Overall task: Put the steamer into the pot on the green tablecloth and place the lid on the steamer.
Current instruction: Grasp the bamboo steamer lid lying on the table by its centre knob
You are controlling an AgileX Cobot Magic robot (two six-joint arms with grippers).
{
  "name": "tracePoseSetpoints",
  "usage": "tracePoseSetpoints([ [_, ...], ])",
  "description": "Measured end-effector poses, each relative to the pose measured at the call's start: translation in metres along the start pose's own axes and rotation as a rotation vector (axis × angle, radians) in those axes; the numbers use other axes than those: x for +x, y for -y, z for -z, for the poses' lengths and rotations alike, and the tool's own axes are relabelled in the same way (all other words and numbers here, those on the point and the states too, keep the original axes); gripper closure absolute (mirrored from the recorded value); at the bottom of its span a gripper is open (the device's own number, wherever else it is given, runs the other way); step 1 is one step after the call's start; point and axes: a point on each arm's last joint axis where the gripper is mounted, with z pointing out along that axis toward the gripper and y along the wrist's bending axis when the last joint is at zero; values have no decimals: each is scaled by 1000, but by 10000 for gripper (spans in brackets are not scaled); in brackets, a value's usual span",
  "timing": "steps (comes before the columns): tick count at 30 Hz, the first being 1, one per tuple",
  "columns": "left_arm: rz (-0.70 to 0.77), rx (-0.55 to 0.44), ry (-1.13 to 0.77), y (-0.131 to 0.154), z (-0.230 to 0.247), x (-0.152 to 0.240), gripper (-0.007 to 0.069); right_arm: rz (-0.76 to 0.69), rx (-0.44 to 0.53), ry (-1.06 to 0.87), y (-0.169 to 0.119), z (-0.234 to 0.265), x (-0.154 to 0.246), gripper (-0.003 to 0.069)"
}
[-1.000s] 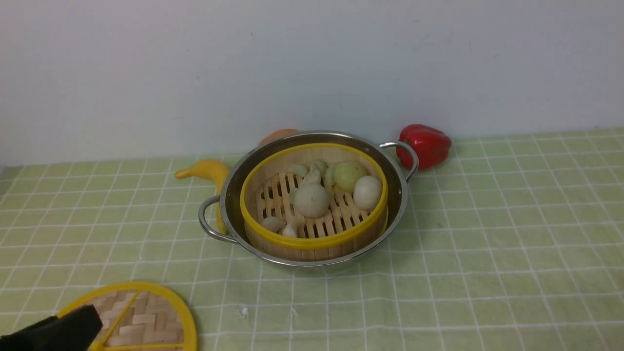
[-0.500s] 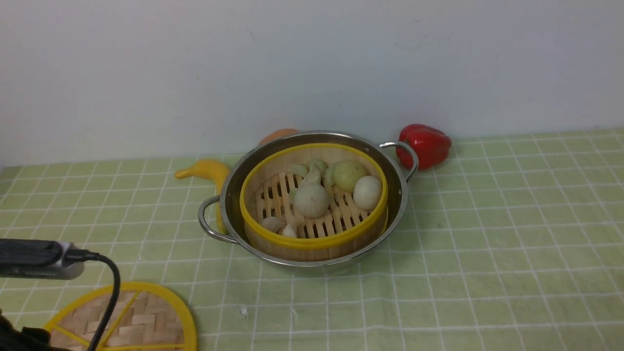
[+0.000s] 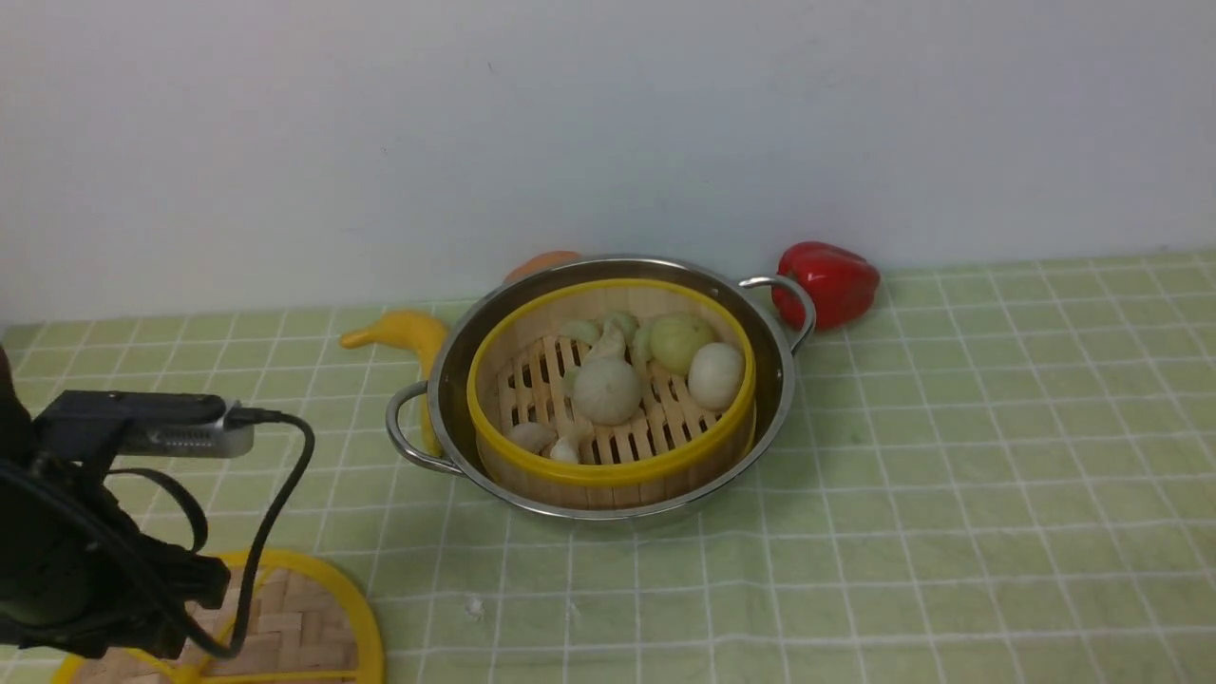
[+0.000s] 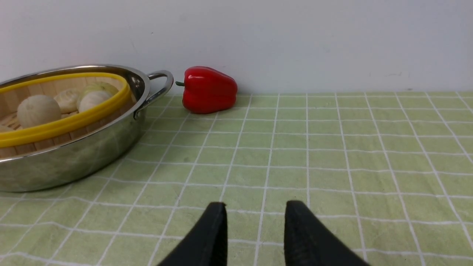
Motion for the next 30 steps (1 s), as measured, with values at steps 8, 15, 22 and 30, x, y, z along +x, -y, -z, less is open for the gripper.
tracePoseSetpoints([
  [8, -5, 9, -95, 1, -32, -11, 281, 0, 0, 0, 0, 0, 0, 419],
  [15, 4, 26, -129, 3, -47, -15, 284, 0, 0, 0, 0, 0, 0, 419],
  [22, 10, 37, -168, 4, -58, -18, 425, 0, 0, 0, 0, 0, 0, 419],
  [30, -12, 40, -174, 4, -59, -19, 505, 0, 0, 0, 0, 0, 0, 419],
])
